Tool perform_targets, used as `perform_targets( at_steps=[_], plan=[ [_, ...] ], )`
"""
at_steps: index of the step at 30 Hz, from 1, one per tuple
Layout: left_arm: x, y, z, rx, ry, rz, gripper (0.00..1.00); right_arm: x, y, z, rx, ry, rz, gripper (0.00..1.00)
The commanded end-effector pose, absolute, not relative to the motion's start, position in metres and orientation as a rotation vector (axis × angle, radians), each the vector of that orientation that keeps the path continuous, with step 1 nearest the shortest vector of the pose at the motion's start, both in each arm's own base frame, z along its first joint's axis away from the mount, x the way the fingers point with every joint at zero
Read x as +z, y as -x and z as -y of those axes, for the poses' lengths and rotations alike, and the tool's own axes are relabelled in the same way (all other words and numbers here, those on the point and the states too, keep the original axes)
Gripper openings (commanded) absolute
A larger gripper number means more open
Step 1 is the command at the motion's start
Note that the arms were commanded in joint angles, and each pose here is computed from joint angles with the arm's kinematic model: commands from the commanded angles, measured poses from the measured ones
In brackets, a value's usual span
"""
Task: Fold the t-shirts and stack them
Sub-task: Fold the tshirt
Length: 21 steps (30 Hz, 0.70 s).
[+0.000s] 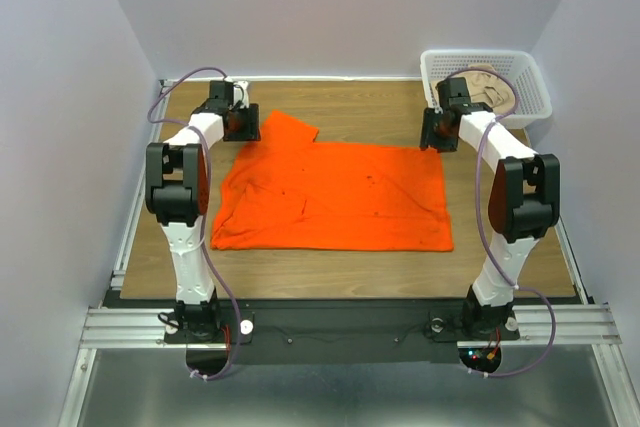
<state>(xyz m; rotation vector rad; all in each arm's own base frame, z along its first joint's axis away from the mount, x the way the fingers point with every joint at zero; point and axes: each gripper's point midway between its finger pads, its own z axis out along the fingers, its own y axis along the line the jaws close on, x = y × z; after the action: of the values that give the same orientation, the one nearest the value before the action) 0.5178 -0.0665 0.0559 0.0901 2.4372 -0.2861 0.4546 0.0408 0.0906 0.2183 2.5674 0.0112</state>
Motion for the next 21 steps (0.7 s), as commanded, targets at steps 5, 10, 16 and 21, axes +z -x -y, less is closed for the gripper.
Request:
perform_targets(
  at_steps=[5, 10, 16, 21],
  plan=[
    [0.049, -0.522, 0.062, -0.251, -0.146, -2.466, 0.58, 0.106, -0.467, -0.027, -0.051, -0.195, -2.505, 0.53],
    [0.04, -0.523, 0.062, -0.241, -0.15, -2.484, 0.51, 0.105, -0.474, -0.023, -0.078, -0.177, -2.489, 0.52],
    [0.026, -0.522, 0.062, -0.22, -0.164, -2.524, 0.43, 0.098, -0.492, -0.02, -0.092, -0.137, -2.483, 0.52],
    [0.023, -0.522, 0.067, -0.231, -0.2, -2.526, 0.28, 0.094, -0.502, -0.019, -0.098, -0.124, -2.476, 0.51]
  ],
)
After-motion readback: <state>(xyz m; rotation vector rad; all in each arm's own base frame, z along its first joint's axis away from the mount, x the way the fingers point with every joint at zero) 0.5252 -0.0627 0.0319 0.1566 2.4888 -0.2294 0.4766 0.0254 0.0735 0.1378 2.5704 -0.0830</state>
